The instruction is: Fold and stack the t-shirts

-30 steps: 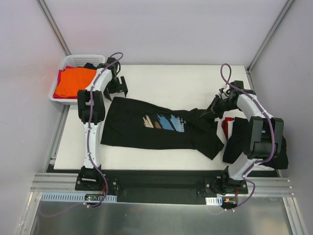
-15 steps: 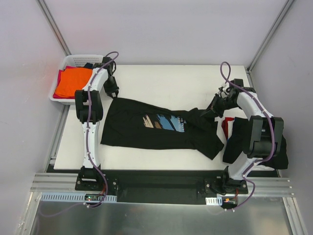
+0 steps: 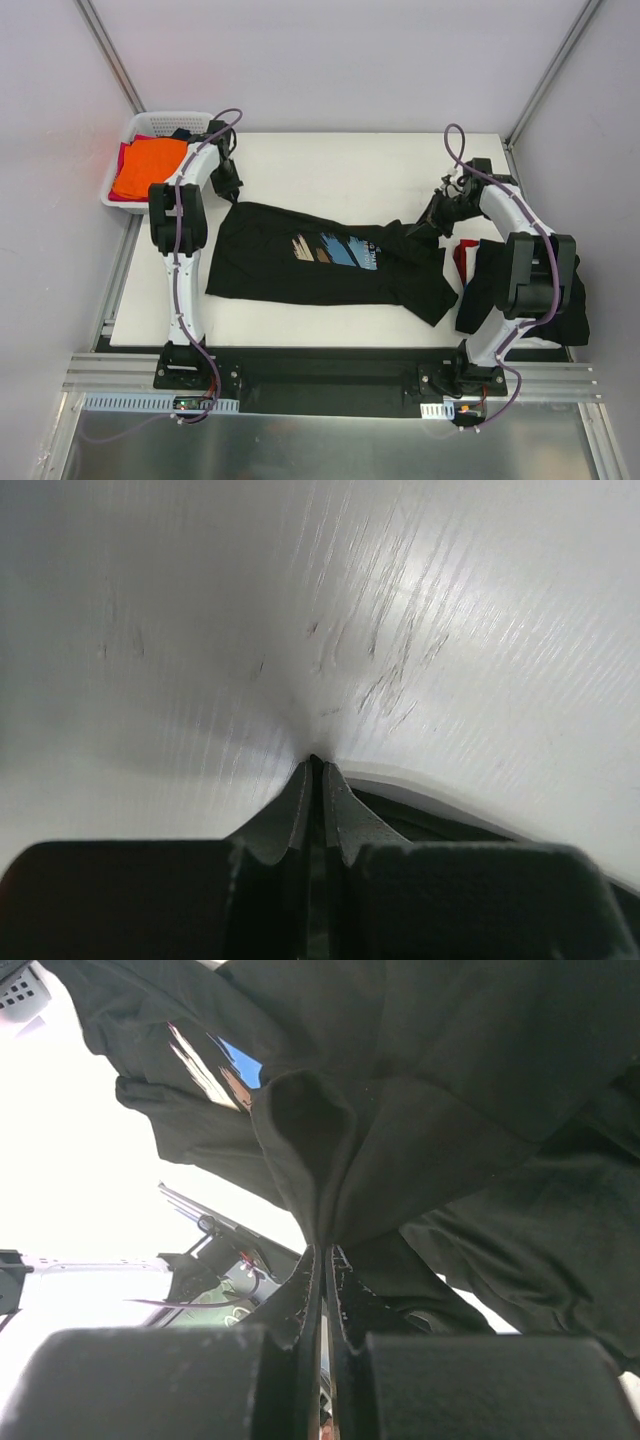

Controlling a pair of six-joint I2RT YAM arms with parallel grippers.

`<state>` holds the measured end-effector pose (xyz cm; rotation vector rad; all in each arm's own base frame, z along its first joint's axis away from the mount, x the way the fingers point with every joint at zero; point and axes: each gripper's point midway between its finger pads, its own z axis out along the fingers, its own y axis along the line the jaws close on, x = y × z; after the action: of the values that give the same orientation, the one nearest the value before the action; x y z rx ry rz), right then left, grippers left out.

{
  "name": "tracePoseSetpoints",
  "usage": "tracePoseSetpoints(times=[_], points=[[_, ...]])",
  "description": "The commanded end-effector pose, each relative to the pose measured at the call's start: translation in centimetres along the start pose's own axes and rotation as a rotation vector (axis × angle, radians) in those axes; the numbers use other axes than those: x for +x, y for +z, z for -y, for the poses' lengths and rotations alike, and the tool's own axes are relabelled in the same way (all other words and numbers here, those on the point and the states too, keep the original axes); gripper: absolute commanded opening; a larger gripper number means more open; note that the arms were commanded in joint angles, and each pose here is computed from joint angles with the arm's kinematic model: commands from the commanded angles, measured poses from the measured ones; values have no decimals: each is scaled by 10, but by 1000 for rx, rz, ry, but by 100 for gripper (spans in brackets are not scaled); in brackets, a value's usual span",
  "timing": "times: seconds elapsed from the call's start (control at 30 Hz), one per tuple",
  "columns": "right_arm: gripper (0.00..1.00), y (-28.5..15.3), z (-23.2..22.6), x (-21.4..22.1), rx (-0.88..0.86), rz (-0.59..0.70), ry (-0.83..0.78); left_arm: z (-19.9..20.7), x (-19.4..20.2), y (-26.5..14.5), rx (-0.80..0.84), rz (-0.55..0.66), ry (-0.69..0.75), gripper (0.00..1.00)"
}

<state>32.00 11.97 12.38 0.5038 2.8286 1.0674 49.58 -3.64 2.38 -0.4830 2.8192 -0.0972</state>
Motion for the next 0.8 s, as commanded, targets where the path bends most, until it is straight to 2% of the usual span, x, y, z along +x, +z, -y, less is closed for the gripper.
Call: tracePoseSetpoints(times=[0.0, 0.13, 0.4, 0.77], points=[[1, -3, -10, -4, -6, 13, -22, 6, 2, -49, 18, 32, -7, 0], [1, -4, -15, -9, -20, 21, -30, 13, 8, -72, 52, 49, -4, 0], [1, -13, -24, -15, -27, 34, -63, 23, 45, -112, 68, 55, 47, 0], [1, -29, 6, 15, 61, 23, -37, 4, 106, -125, 23, -17, 58, 0]])
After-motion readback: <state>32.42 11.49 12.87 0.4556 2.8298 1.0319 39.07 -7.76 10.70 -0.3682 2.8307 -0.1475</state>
